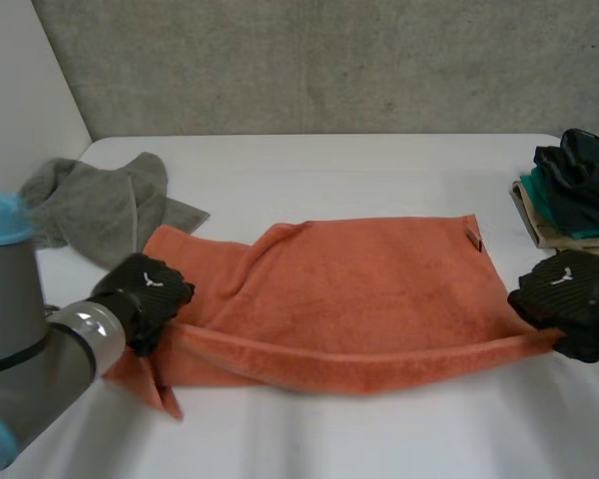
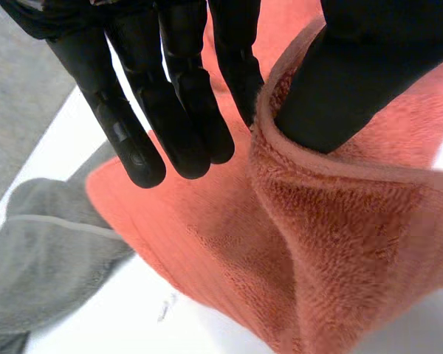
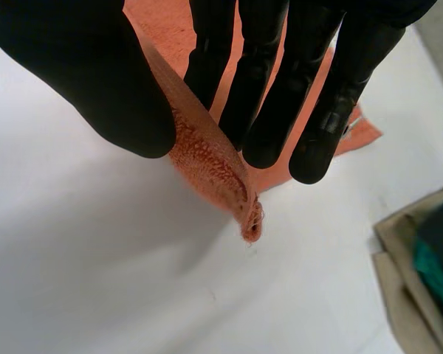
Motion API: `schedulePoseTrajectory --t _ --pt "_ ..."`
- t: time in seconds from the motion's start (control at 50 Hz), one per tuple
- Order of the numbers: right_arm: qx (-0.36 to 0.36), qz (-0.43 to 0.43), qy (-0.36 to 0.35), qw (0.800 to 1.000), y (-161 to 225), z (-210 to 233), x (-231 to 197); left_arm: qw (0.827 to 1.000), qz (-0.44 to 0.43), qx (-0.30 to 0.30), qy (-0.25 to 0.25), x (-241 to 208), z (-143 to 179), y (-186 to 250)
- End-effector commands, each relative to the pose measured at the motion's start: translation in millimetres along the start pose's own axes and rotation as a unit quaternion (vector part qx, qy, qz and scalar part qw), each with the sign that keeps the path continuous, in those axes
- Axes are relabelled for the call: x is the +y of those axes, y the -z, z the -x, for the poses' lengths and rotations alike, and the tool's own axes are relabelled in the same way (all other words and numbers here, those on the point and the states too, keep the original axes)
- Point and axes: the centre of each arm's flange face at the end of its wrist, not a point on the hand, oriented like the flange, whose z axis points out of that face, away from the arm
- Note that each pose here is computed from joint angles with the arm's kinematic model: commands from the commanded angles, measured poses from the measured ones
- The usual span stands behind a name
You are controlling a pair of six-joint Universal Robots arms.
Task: Fold the laundry.
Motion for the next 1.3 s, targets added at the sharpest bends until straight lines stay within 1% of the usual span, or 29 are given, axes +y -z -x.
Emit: schedulePoseTrajectory --t 0.02,0.1,0.12,0.18,0.2,0.26,0.28,0.32,0.34,0.36,0.42,0.48,0.52,0.56,0.58,0.6,0.64,0.66,0.68,0.72,0.74,0.76,0.82,0.84,0.9,0.98,1.08,1.2,1.3 --pt "-0.013 0.016 0.000 1.000 -72.9 -4.3 -0.7 0.999 -0.016 -0.027 -0.032 3.1 8.4 -76.8" --pt "0.063 -0.011 -0.002 0.998 -99.2 -31.7 -20.4 0.993 -0.070 -0.079 -0.044 -24.1 35.9 -108.0" --pt "0.100 -0.038 -0.002 0.994 -106.5 -45.2 -32.4 0.990 -0.089 -0.097 -0.045 -33.5 45.3 -112.7" --pt "0.169 -0.100 -0.005 0.981 -107.0 -74.3 -56.4 0.970 -0.164 -0.174 -0.048 -71.8 85.6 -121.2" --pt "0.220 -0.144 -0.012 0.965 -102.6 -95.3 -72.9 0.951 -0.212 -0.220 -0.052 -95.9 108.3 -118.3" --pt "0.293 -0.221 -0.023 0.930 -90.2 -125.7 -98.4 0.909 -0.291 -0.293 -0.054 -133.1 142.5 -106.0" --pt "0.342 -0.278 -0.027 0.897 -73.9 -145.7 -116.6 0.874 -0.340 -0.342 -0.055 -155.6 164.4 -93.7" --pt "0.389 -0.332 -0.031 0.859 -54.1 -163.2 -131.8 0.841 -0.380 -0.382 -0.057 -174.3 181.6 -78.4" --pt "0.431 -0.373 -0.032 0.821 -35.6 -175.8 -144.1 0.826 -0.396 -0.397 -0.057 -181.5 188.1 -70.7" --pt "0.449 -0.390 -0.032 0.804 -26.9 -180.9 -148.8 0.800 -0.426 -0.419 -0.058 -194.9 197.1 -55.7" --pt "0.484 -0.422 -0.034 0.766 -6.6 -184.0 -161.1 0.782 -0.448 -0.431 -0.053 -205.0 202.4 -39.9" --pt "0.481 -0.427 -0.034 0.765 -0.5 -178.8 -164.3 0.796 -0.446 -0.408 -0.035 -201.3 195.1 -38.2" --pt "0.468 -0.426 -0.033 0.773 -1.4 -170.0 -163.2 0.817 -0.429 -0.385 -0.021 -187.8 186.9 -41.0" --pt "0.454 -0.417 -0.034 0.787 -9.0 -162.0 -157.4 0.829 -0.418 -0.371 -0.015 -178.8 180.3 -40.0" --pt "0.437 -0.405 -0.038 0.802 -19.2 -152.8 -149.8 0.836 -0.411 -0.364 -0.013 -173.3 176.0 -40.4" --pt "0.426 -0.397 -0.040 0.812 -25.4 -146.6 -144.5 0.850 -0.395 -0.349 -0.008 -161.6 166.3 -41.7" --pt "0.409 -0.383 -0.045 0.827 -33.4 -136.2 -136.4 0.866 -0.376 -0.330 -0.007 -147.9 153.3 -45.3" --pt "0.389 -0.365 -0.050 0.844 -39.0 -124.6 -126.7 0.874 -0.366 -0.320 -0.006 -140.6 146.6 -47.6" --pt "0.378 -0.353 -0.055 0.854 -41.2 -118.7 -120.7 0.890 -0.344 -0.299 -0.004 -125.0 131.7 -52.2" --pt "0.352 -0.325 -0.064 0.875 -46.7 -105.5 -106.9 0.906 -0.322 -0.275 -0.005 -107.9 115.5 -56.1" --pt "0.320 -0.297 -0.075 0.897 -52.4 -89.3 -93.7 0.913 -0.313 -0.262 -0.007 -100.3 106.7 -56.8" --pt "0.302 -0.283 -0.080 0.907 -55.5 -80.2 -87.3 0.925 -0.297 -0.236 -0.009 -85.3 91.0 -58.2" --pt "0.229 -0.227 -0.097 0.942 -68.6 -42.3 -60.1 0.942 -0.270 -0.196 -0.010 -62.1 68.0 -59.9" --pt "0.213 -0.217 -0.100 0.948 -70.5 -33.5 -54.3 0.952 -0.253 -0.172 -0.011 -47.4 53.6 -60.9" --pt "0.163 -0.184 -0.103 0.964 -75.9 -4.5 -34.5 0.967 -0.214 -0.134 -0.018 -20.3 29.7 -61.7" --pt "0.137 -0.149 -0.110 0.973 -81.8 11.9 -7.9 0.981 -0.164 -0.101 -0.036 8.9 8.8 -66.5" --pt "0.127 -0.128 -0.119 0.976 -85.4 15.8 8.1 0.985 -0.137 -0.084 -0.058 22.8 -2.8 -71.7" --pt "0.131 -0.122 -0.127 0.976 -86.2 11.5 13.8 0.987 -0.131 -0.078 -0.055 23.4 -3.1 -68.6" --pt "0.142 -0.120 -0.139 0.973 -86.6 2.6 17.5 0.986 -0.129 -0.095 -0.046 18.8 12.0 -58.7"
